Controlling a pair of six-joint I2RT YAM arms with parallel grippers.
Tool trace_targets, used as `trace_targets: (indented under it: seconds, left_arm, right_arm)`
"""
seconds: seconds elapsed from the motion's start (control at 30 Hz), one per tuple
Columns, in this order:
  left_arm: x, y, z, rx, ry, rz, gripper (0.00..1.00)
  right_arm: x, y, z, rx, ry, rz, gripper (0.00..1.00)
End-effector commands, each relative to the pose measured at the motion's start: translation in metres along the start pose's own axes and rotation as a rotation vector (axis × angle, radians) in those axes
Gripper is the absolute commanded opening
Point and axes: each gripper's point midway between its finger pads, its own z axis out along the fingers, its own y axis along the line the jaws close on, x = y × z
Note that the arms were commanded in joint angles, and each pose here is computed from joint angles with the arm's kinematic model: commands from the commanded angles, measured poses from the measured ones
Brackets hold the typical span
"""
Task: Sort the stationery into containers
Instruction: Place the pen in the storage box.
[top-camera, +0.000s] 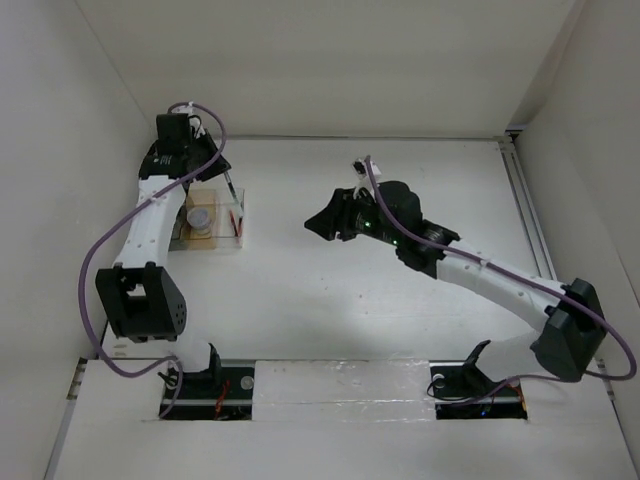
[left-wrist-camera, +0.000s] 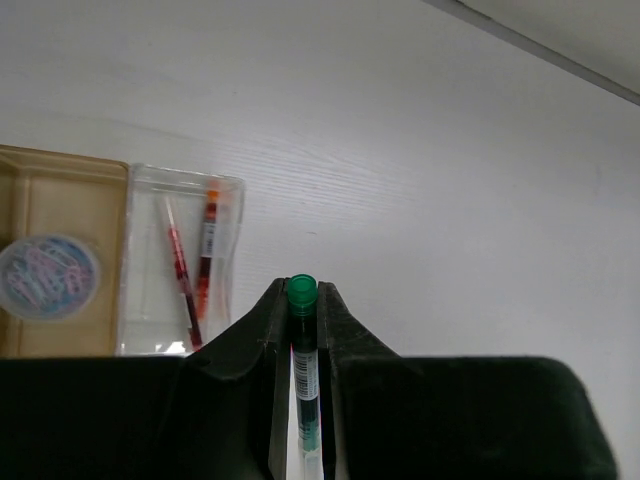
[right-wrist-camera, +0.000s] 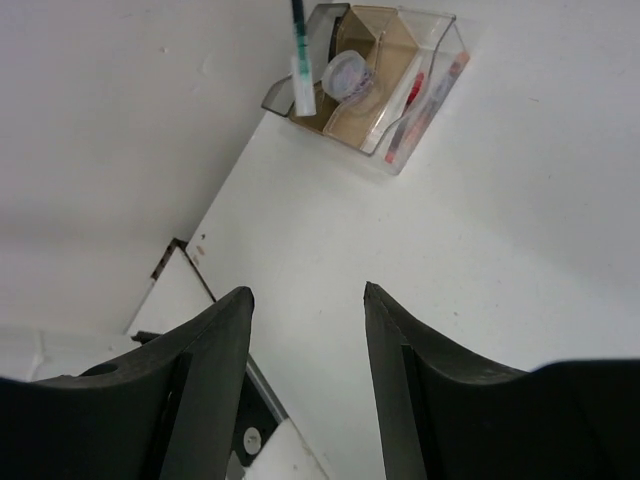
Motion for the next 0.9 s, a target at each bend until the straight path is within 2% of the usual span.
trace_targets:
  seconds: [0.0, 0.17, 0.3, 0.63, 0.87]
  left_arm:
    - [-0.008, 0.041, 0.013, -0.212, 0.009, 0.033, 0.00]
    - [0.008, 0.064, 0.041, -0.283, 0.082, 0.021, 0.00]
    - [0.012, 0.076, 0.053, -0.319, 0.078, 0.023, 0.00]
    - [0.026, 0.102, 0.081, -0.388, 0.094, 0.034, 0.00]
    - [0.035, 0.113, 0.093, -0.415, 0.100, 0.016, 0.00]
  right_arm:
    - [-0.009, 0.009, -0.025, -0.016, -0.039, -0.078, 0.55]
    - [0.006, -0.001, -0.049, 0.010, -0.019, -0.092, 0.55]
    - [0.006, -0.004, -0.065, 0.018, -0.039, -0.102, 0.55]
    - [0.038, -0.022, -0.067, 0.033, 0.034, -0.090, 0.55]
    - [0.038, -0.019, -0.070, 0.025, 0.017, -0.086, 0.55]
